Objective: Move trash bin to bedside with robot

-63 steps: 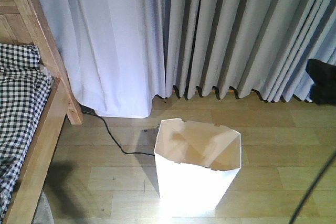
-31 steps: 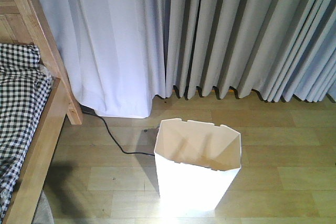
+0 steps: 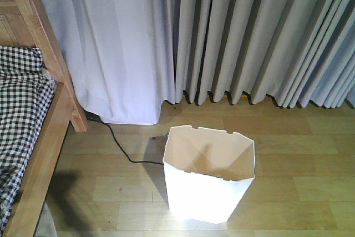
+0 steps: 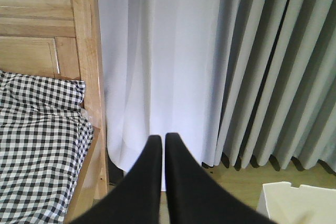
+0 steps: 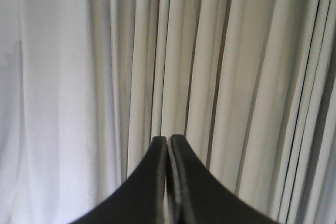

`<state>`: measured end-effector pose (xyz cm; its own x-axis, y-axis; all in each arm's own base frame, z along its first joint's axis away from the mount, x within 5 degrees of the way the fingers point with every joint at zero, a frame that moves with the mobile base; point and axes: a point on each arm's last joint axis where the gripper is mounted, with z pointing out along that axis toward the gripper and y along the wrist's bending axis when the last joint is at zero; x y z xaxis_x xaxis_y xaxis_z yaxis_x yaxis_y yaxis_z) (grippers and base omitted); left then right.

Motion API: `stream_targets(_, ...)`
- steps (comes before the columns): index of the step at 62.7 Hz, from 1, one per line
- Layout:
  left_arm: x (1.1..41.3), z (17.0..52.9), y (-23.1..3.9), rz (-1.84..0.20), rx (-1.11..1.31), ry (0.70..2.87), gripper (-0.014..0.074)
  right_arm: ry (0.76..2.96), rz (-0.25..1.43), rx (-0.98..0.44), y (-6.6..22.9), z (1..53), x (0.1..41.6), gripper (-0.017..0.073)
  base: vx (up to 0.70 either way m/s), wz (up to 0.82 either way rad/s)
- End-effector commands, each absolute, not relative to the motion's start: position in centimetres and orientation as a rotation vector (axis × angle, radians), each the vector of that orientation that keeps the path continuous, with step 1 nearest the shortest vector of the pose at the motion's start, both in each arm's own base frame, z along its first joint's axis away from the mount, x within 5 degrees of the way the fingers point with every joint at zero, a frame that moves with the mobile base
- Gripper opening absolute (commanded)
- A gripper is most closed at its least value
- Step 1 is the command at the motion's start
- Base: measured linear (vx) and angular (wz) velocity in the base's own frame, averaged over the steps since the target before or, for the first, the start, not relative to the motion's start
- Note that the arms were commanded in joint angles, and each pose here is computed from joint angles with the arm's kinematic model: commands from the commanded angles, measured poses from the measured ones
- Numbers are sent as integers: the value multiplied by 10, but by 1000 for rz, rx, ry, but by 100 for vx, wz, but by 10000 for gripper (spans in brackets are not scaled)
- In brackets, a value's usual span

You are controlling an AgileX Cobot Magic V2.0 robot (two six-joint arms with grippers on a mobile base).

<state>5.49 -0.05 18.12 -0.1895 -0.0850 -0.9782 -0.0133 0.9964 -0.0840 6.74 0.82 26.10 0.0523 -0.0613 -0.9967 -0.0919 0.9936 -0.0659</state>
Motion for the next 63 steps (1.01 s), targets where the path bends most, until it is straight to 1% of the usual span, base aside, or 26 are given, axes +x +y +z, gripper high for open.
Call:
stream_targets(1, 56, 182, 0, -72, -80, 1697, -6, 1493, 18, -86, 6, 270, 69, -9, 0, 0)
stream_targets(27, 56, 182, 0, -72, -80, 1697, -6, 1494, 18, -85, 6, 270, 69, -9, 0, 0)
stream_targets(46, 56, 182, 0, -72, -80, 1697, -6, 1509, -30, -104, 4, 268, 68, -9, 0, 0)
stream_targets(55, 56, 182, 0, -72, -80, 1697, -6, 1460, -14, -34, 1, 257, 67, -9, 0, 0)
stream_targets(59, 56, 182, 0, -72, -80, 1697, -6, 1408, 10, 11, -1, 243, 64, -9, 0, 0)
stream_targets(63, 56, 182, 0, -72, -80, 1697, -6, 1384, 9, 22, -2, 228, 61, -9, 0, 0)
